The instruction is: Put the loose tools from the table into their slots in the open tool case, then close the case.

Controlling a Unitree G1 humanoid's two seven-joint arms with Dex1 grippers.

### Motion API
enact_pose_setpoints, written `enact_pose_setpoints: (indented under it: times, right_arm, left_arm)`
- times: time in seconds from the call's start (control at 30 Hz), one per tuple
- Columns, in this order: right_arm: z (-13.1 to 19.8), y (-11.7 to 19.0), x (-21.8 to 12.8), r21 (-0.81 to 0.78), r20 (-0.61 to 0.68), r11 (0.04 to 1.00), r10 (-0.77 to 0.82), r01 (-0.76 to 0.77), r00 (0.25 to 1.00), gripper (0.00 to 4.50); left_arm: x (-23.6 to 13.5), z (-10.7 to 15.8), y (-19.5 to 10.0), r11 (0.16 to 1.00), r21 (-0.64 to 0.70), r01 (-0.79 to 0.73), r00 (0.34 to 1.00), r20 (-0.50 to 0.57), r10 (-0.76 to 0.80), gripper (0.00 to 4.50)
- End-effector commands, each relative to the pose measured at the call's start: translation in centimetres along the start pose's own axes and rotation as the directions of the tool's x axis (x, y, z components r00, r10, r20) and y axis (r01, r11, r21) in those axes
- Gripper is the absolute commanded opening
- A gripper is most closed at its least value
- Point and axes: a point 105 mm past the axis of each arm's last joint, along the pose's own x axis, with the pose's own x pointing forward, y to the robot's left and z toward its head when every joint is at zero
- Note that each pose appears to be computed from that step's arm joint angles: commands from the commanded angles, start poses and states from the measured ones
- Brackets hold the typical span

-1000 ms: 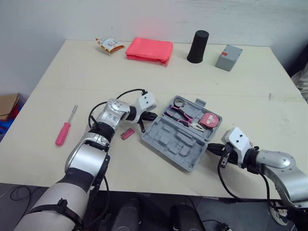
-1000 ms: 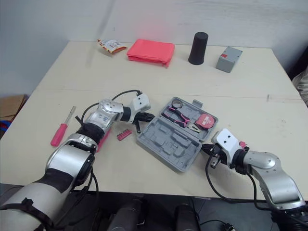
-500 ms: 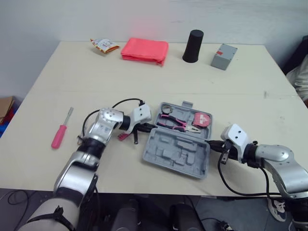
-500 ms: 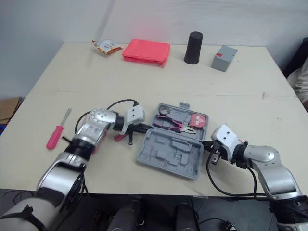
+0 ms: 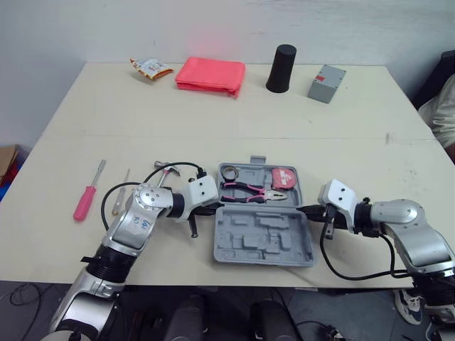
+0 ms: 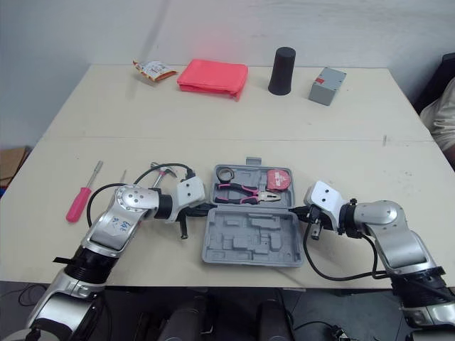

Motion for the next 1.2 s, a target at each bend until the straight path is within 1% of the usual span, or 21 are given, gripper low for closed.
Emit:
enact_pose_setpoints:
  times: [0.03,0.17,0.3,0.37,0.43,0.5,0.53,0.57,0.63,0.7,0.77,0.8,0.87,0.9,0.93,1.0,1.03,1.1,1.13,1.17,1.2]
  right_arm:
    - [1.0,-0.4,-0.2,-0.072,0.017,0.997,-0.001,0.002,1.000,0.00]
    - [0.8,-1.0,-1.8,-0.095,-0.001,0.995,-0.032,0.031,0.999,0.00]
    - [0.9,-1.6,-5.1,-0.074,-0.006,0.993,-0.088,0.088,0.996,0.00]
    - [0.6,-1.9,-6.9,-0.043,-0.010,0.992,-0.123,0.123,0.992,0.00]
    - [0.3,-2.1,-8.5,-0.003,-0.015,0.988,-0.153,0.153,0.988,0.00]
    - [-0.1,-1.9,-10.9,0.058,-0.021,0.984,-0.165,0.166,0.986,0.00]
    - [-0.2,-1.7,-11.7,0.082,-0.023,0.982,-0.166,0.167,0.986,0.00]
    - [-0.4,-1.6,-12.9,0.118,-0.023,0.978,-0.168,0.170,0.985,0.32]
    - [-0.8,-1.2,-14.8,0.176,-0.028,0.969,-0.172,0.175,0.985,0.95]
    - [-1.2,-1.3,-16.7,0.225,-0.040,0.953,-0.198,0.202,0.979,1.91]
    - [-1.5,-1.3,-17.8,0.251,-0.049,0.942,-0.218,0.224,0.975,2.99]
    - [-1.7,-1.3,-18.4,0.265,-0.056,0.935,-0.229,0.236,0.972,3.51]
    - [-2.1,-1.4,-19.8,0.296,-0.073,0.917,-0.259,0.269,0.963,4.49]
    - [-2.4,-1.4,-20.4,0.305,-0.084,0.909,-0.273,0.285,0.958,4.50]
    - [-2.8,-1.5,-21.1,0.313,-0.101,0.898,-0.292,0.309,0.951,4.50]
    - [-4.0,-1.5,-22.4,0.323,-0.145,0.876,-0.327,0.357,0.934,4.50]
    - [-4.4,-1.5,-22.8,0.324,-0.157,0.870,-0.336,0.370,0.929,4.50]
    - [-5.0,-2.0,-23.6,0.335,-0.171,0.842,-0.388,0.424,0.906,4.50]
    - [-5.2,-2.1,-23.8,0.336,-0.173,0.833,-0.404,0.439,0.898,4.50]
    - [-5.4,-2.1,-23.9,0.336,-0.174,0.828,-0.413,0.448,0.894,4.50]
    - [-5.4,-2.0,-23.7,0.336,-0.170,0.831,-0.411,0.444,0.896,4.50]
  left_arm:
    - [-0.1,-2.9,-0.4,0.997,-0.065,-0.031,0.994,-0.105,0.024,0.03]
    - [-2.3,-3.1,0.3,0.991,-0.079,-0.113,0.988,-0.118,0.103,0.03]
    - [-6.4,-2.5,1.9,0.965,-0.092,-0.247,0.967,-0.091,0.239,0.03]
    - [-8.5,-2.7,2.5,0.945,-0.128,-0.301,0.953,-0.076,0.293,0.03]
    - [-10.5,-2.9,2.7,0.921,-0.210,-0.327,0.944,-0.041,0.326,0.03]
    - [-14.1,-3.5,2.0,0.875,-0.380,-0.300,0.941,0.031,0.336,0.03]
    - [-15.4,-3.6,1.5,0.857,-0.431,-0.281,0.939,0.061,0.338,0.03]
    - [-17.1,-4.3,1.0,0.835,-0.471,-0.286,0.933,0.063,0.355,0.01]
    - [-20.2,-6.2,-0.3,0.796,-0.521,-0.307,0.927,0.028,0.375,0.55]
    - [-22.8,-7.8,-1.8,0.755,-0.562,-0.336,0.918,-0.016,0.396,1.30]
    - [-24.2,-8.6,-2.8,0.728,-0.587,-0.353,0.911,-0.039,0.411,2.30]
    - [-25.3,-9.2,-3.2,0.704,-0.609,-0.366,0.905,-0.054,0.423,2.77]
    - [-27.9,-10.6,-3.8,0.641,-0.642,-0.420,0.872,-0.090,0.481,3.75]
    - [-29.0,-11.1,-4.1,0.610,-0.656,-0.445,0.854,-0.106,0.509,4.22]
    - [-30.3,-11.8,-4.3,0.572,-0.659,-0.489,0.826,-0.139,0.546,4.45]
    - [-33.1,-13.6,-4.6,0.468,-0.661,-0.586,0.748,-0.219,0.627,4.45]
    - [-33.8,-14.1,-4.7,0.439,-0.662,-0.608,0.726,-0.238,0.645,4.45]
    - [-34.4,-15.8,-5.7,0.439,-0.611,-0.659,0.713,-0.320,0.624,4.45]
    - [-34.6,-16.3,-6.0,0.440,-0.597,-0.671,0.708,-0.338,0.620,4.45]
    - [-34.7,-16.6,-6.1,0.440,-0.590,-0.677,0.704,-0.347,0.619,4.45]
    - [-34.7,-16.3,-5.9,0.430,-0.595,-0.679,0.695,-0.331,0.639,4.45]
